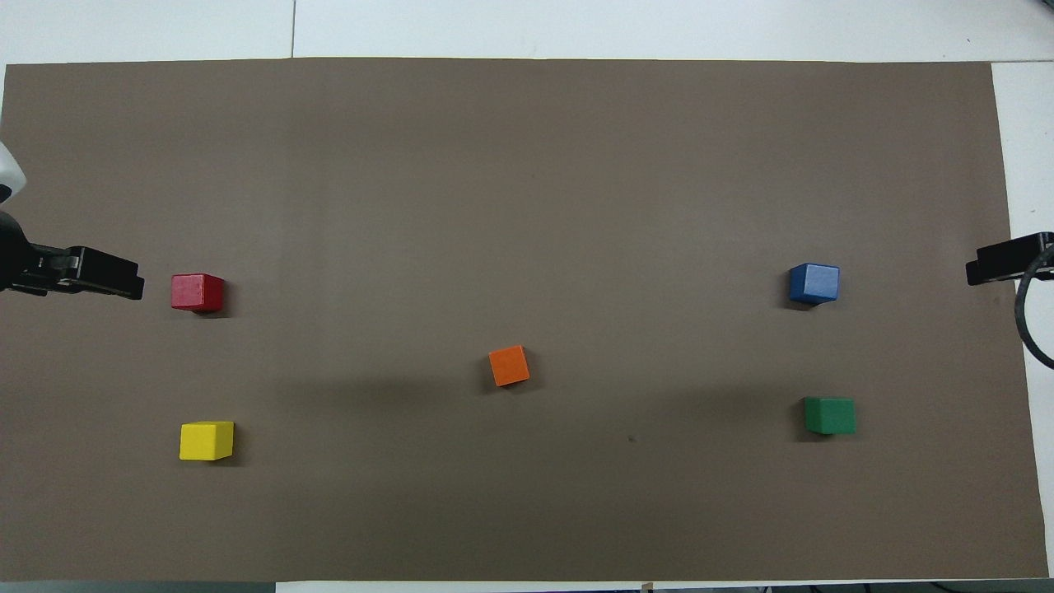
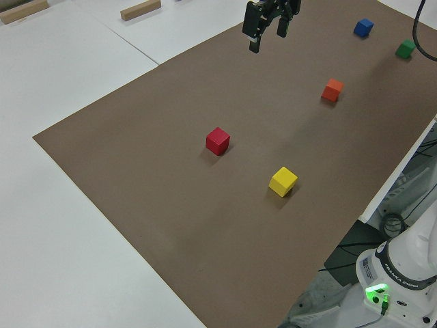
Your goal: Transfer red block to right arm and stack on blue block
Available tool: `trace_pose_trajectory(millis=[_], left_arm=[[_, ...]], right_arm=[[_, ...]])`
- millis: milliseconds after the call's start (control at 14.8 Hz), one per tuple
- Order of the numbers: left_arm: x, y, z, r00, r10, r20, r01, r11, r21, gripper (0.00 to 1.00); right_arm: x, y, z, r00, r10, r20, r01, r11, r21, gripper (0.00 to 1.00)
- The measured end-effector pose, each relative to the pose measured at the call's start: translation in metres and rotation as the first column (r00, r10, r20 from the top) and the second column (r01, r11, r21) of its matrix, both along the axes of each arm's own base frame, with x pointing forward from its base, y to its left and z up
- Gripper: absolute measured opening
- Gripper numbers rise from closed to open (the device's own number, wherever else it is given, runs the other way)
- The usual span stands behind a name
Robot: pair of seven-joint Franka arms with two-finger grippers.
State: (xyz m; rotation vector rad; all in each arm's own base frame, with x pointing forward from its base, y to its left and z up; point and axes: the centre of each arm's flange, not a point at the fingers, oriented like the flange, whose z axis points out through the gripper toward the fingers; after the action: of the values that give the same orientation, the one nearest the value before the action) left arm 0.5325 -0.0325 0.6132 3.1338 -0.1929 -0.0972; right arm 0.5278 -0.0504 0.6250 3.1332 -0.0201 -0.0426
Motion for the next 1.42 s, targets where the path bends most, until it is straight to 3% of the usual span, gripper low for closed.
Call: trace_pose_trajectory(millis=[541,947,1218,1421], left_arm=[[0.0,0.001,-0.004,1.0,0.013,-0.008,-0.013,1.0,0.001,1.0],[0.007,0.038,-0.006,0.999,0.03,0.039,-0.03,1.0,-0.004,1.0],[0.013,0.071,-0.05,0.999,-0.003,0.033,0.003,1.0,-0.007,1.0],[0.018,0.072,-0.099,0.999,-0.017,0.045,0.017,1.0,-0.008,1.0]], right_arm=[[0.0,0.0,0.0,1.0,0.0,0.0,0.0,1.0,0.0,1.0],[-0.001,0.006,-0.006,1.0,0.001,-0.011,-0.001,0.999,0.047,1.0],[-0.01,0.017,-0.021,1.0,0.012,-0.028,-0.008,0.99,0.141,1.0],[-0.012,0.027,-0.038,0.999,0.032,-0.003,-0.03,0.968,0.25,1.0]])
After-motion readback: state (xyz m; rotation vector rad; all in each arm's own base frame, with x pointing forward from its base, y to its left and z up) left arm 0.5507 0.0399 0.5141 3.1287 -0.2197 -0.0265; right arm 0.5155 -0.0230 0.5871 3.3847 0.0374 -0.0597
